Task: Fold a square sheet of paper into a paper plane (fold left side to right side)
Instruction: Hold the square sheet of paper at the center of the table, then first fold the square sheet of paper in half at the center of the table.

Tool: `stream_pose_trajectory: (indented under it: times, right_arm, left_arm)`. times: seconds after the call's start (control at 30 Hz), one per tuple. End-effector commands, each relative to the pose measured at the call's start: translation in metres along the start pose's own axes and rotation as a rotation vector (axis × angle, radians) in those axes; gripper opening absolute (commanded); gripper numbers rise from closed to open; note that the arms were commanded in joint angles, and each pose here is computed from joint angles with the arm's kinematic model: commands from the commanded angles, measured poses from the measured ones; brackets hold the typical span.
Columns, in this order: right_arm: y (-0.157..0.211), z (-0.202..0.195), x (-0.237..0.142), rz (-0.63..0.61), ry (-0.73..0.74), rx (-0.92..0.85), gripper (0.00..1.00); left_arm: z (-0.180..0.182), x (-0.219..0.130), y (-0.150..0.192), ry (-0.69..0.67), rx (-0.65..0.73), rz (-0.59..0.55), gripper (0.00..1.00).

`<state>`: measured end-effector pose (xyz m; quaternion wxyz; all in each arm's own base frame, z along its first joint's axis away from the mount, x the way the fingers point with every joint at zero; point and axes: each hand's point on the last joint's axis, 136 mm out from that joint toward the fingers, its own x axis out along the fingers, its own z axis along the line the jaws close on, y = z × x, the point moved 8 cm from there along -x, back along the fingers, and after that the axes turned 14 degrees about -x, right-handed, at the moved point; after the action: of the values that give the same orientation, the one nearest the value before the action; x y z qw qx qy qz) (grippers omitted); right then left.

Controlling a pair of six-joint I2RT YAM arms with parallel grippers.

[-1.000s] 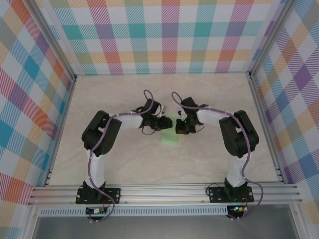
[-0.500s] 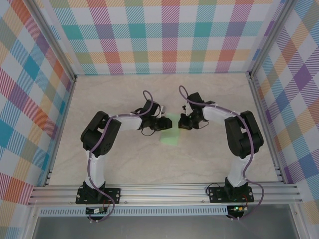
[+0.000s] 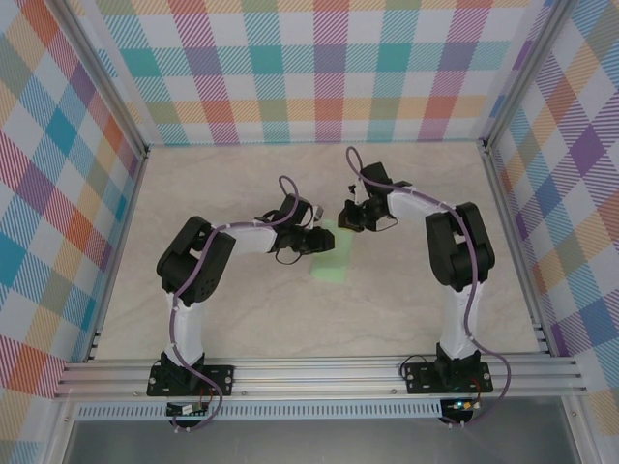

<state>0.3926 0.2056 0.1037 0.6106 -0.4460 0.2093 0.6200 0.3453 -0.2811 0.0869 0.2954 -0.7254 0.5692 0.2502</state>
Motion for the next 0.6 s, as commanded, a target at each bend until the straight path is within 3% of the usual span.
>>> stream_pose_trajectory:
  times: [0.0, 0.57]
  right_arm:
    - [0.0, 0.005, 0.01, 0.041, -0.024, 0.007, 0.07]
    - [0.017, -0.021, 0.028, 0.159, 0.137, 0.044, 0.06]
  left_arm:
    - [0.019, 0.011, 0.022, -0.103, -0.021, 0.074, 0.34]
    - [0.019, -0.013, 0.051, -0.08, 0.061, 0.144, 0.34]
